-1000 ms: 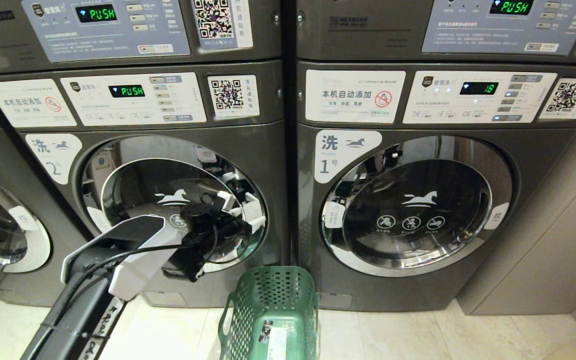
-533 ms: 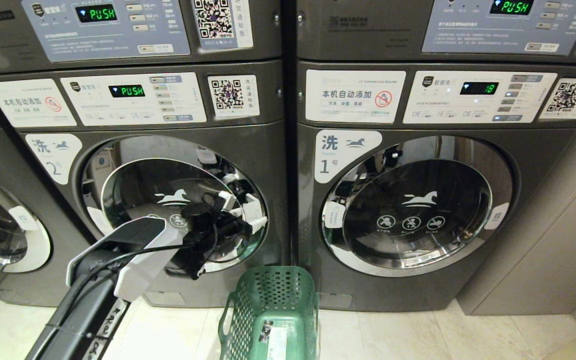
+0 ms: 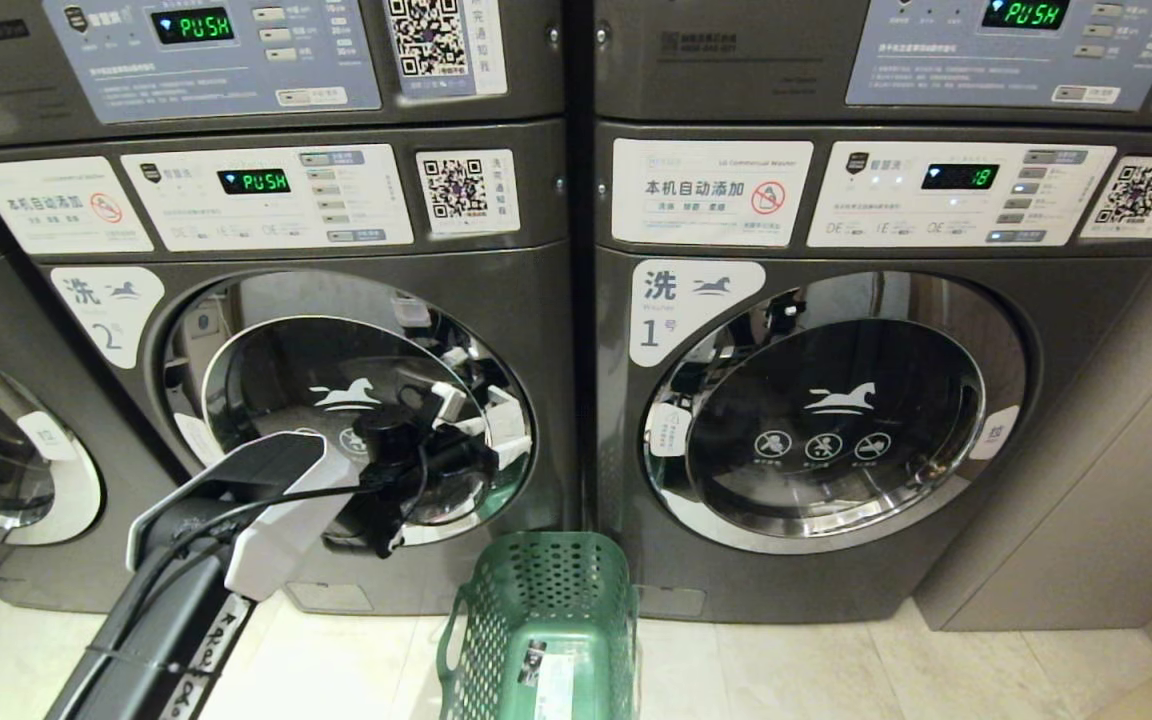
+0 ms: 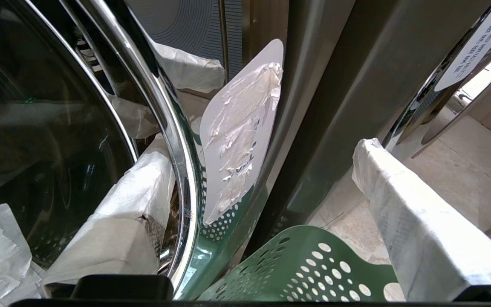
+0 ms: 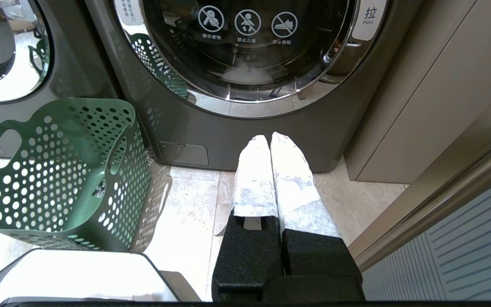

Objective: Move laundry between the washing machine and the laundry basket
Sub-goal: Open the lid of the washing machine

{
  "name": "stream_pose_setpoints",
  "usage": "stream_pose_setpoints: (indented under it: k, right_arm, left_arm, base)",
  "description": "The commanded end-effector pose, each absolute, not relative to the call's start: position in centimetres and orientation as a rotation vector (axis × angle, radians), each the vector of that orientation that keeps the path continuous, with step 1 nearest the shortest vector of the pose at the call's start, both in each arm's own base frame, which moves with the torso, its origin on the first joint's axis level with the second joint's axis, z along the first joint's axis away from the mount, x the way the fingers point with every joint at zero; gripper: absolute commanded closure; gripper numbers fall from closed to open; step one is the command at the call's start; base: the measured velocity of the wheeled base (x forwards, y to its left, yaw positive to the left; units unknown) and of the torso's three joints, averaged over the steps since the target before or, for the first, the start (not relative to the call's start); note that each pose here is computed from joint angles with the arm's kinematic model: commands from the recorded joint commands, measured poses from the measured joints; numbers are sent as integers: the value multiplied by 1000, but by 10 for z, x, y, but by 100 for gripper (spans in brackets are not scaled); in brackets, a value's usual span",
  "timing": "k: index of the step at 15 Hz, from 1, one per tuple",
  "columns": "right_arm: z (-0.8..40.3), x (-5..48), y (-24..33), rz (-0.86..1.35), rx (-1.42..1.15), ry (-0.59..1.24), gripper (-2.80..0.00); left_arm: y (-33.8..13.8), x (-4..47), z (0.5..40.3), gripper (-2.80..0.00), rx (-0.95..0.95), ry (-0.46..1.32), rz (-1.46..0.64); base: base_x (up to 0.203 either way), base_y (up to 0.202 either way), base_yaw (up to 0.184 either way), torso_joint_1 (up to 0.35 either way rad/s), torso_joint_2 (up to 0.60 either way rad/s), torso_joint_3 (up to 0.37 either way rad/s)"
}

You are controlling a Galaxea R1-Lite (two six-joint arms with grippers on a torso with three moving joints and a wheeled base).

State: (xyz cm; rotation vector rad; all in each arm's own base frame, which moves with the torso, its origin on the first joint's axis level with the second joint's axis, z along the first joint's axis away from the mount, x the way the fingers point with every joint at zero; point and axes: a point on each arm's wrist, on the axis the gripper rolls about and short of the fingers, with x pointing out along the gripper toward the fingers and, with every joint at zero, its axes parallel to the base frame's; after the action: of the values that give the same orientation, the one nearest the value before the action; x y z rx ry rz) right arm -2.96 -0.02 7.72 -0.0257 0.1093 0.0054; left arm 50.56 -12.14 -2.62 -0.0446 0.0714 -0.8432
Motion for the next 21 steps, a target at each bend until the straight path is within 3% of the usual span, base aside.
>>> stream_pose_setpoints:
  k: [1, 21]
  right_arm:
    - [77, -29, 0, 6, -26, 112, 0]
    - [77, -29, 0, 5, -26, 112, 0]
  left_arm:
    - [-126, 504, -22, -280, -41, 58, -864]
    - [-162, 483, -27, -280, -28, 85, -1030]
  base:
    - [0, 0, 0, 0, 0, 0]
    - [0, 0, 0, 0, 0, 0]
